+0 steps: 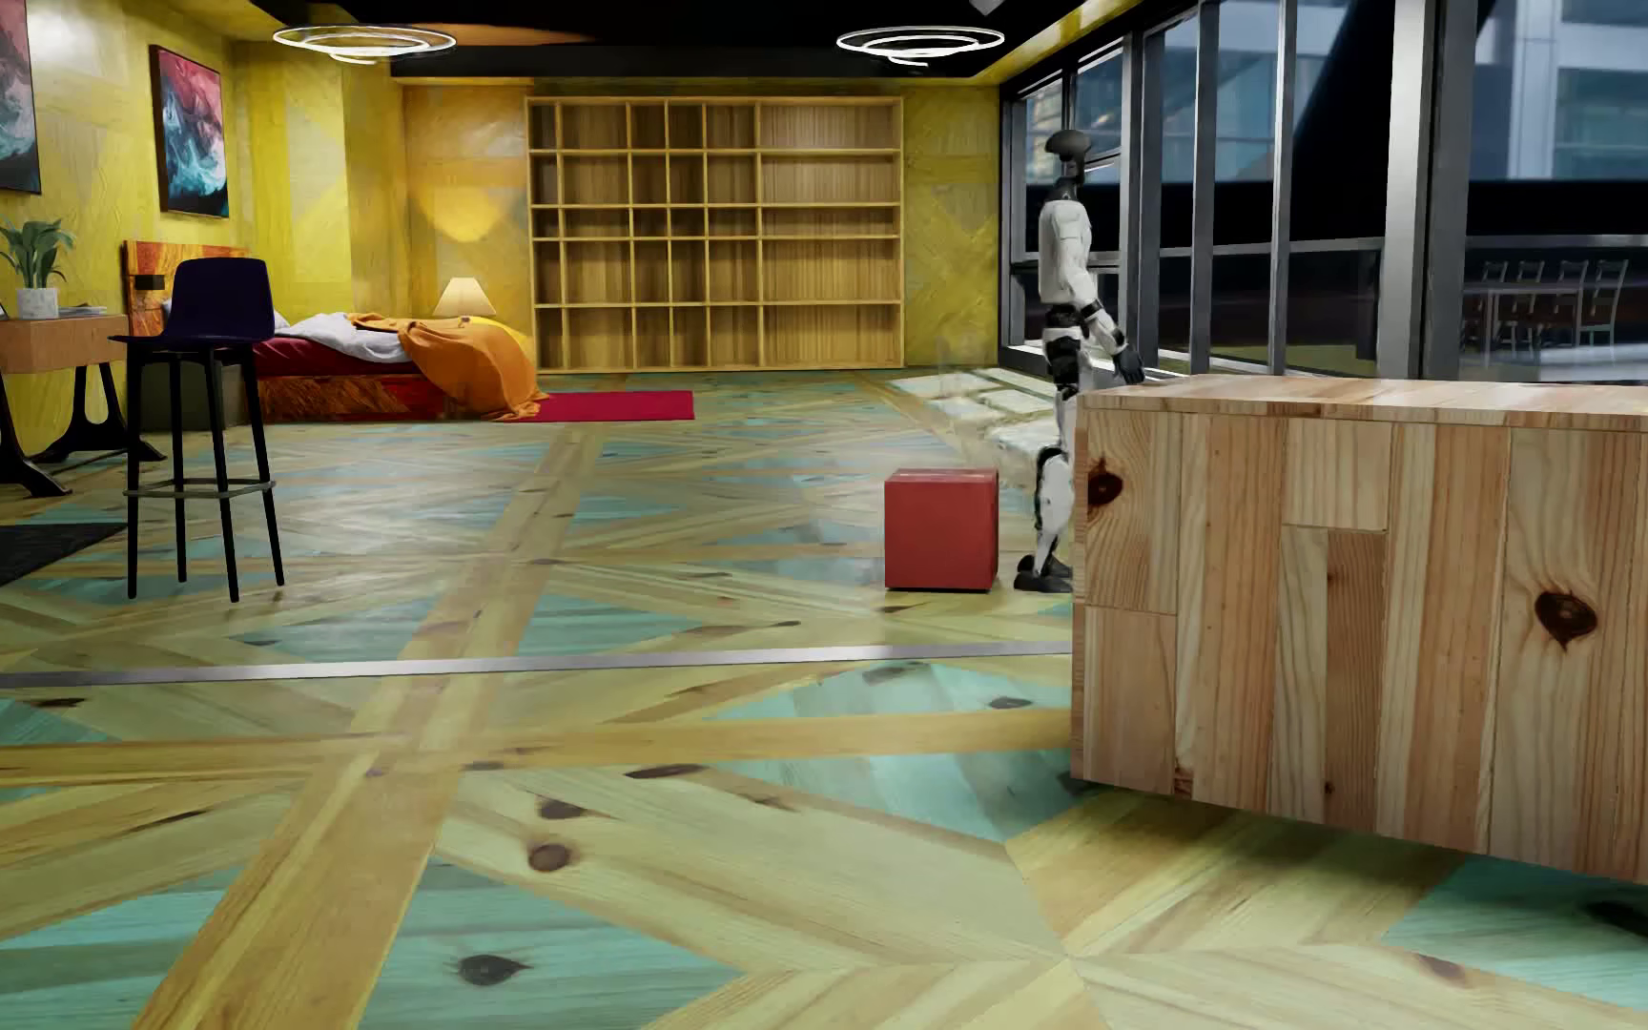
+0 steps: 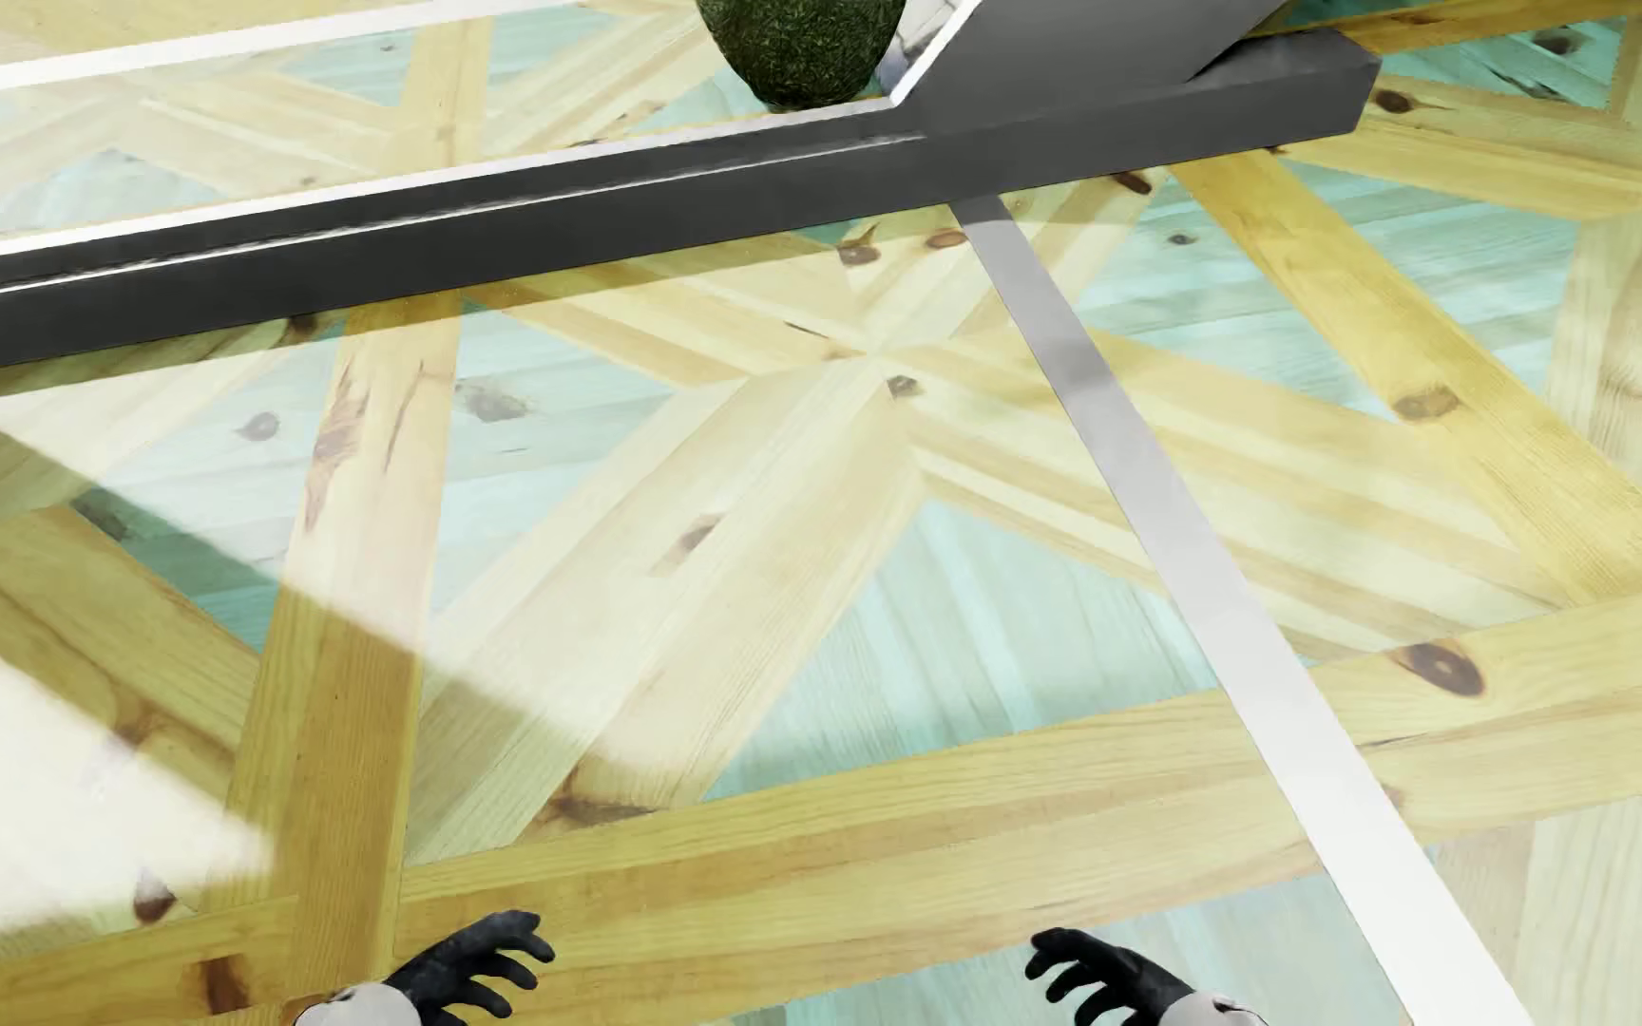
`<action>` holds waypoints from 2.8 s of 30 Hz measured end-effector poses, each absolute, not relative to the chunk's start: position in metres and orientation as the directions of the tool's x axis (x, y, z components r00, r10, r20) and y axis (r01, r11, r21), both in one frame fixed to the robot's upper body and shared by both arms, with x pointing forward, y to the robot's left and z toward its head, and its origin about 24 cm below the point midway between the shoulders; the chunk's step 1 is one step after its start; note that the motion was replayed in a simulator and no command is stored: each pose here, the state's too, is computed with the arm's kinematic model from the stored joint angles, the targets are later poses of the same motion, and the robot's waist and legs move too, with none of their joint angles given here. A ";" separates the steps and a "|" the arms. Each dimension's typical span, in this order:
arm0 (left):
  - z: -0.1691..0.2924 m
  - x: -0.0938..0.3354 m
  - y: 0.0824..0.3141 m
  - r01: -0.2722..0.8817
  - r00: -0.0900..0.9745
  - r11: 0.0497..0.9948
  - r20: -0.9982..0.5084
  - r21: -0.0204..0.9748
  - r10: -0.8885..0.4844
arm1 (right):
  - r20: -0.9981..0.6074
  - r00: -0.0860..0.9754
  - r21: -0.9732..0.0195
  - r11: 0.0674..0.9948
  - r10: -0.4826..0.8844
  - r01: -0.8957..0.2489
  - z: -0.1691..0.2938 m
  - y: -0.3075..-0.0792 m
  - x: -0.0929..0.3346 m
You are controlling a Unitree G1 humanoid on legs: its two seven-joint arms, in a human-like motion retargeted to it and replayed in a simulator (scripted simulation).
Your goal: Sit on the dark red box
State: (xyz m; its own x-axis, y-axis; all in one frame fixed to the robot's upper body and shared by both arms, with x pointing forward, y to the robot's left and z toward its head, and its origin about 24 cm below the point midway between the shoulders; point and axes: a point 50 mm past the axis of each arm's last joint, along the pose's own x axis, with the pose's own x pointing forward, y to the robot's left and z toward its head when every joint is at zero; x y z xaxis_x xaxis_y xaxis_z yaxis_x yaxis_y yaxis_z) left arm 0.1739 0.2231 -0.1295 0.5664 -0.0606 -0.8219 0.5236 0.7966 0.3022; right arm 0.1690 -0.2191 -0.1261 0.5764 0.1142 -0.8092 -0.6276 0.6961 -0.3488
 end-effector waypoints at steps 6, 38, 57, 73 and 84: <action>-0.156 0.114 0.225 0.448 0.393 0.871 -0.920 0.201 0.010 | -0.904 0.424 -0.319 0.738 -0.050 -0.594 -0.145 -0.249 0.124; -0.057 0.283 0.141 0.656 0.740 0.551 -0.583 0.516 -0.335 | -0.635 0.662 -0.624 0.241 0.398 -0.743 -0.046 -0.148 0.282; 0.239 0.258 0.118 0.049 0.433 0.583 0.508 0.811 -0.745 | 0.397 0.491 -0.909 0.404 0.775 0.098 0.198 -0.109 0.272; 0.070 0.305 0.146 0.144 0.945 0.829 0.172 0.540 -0.277 | 0.020 0.934 -0.784 0.585 0.356 -0.206 0.051 -0.154 0.307; -0.094 0.221 0.236 0.246 0.755 0.875 -0.648 0.417 0.097 | -0.715 0.677 -0.493 0.811 -0.172 -0.314 -0.095 -0.267 0.206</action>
State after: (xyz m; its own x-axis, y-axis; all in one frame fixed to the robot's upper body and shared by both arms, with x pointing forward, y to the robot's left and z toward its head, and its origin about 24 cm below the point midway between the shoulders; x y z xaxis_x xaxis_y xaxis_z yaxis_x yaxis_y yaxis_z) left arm 0.2210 0.2358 -0.0944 0.7555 0.0967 -0.6480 0.2457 0.8750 0.4171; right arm 0.2057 -0.2675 -0.0952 0.6775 -0.1722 -0.7151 -0.3141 0.8114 -0.4930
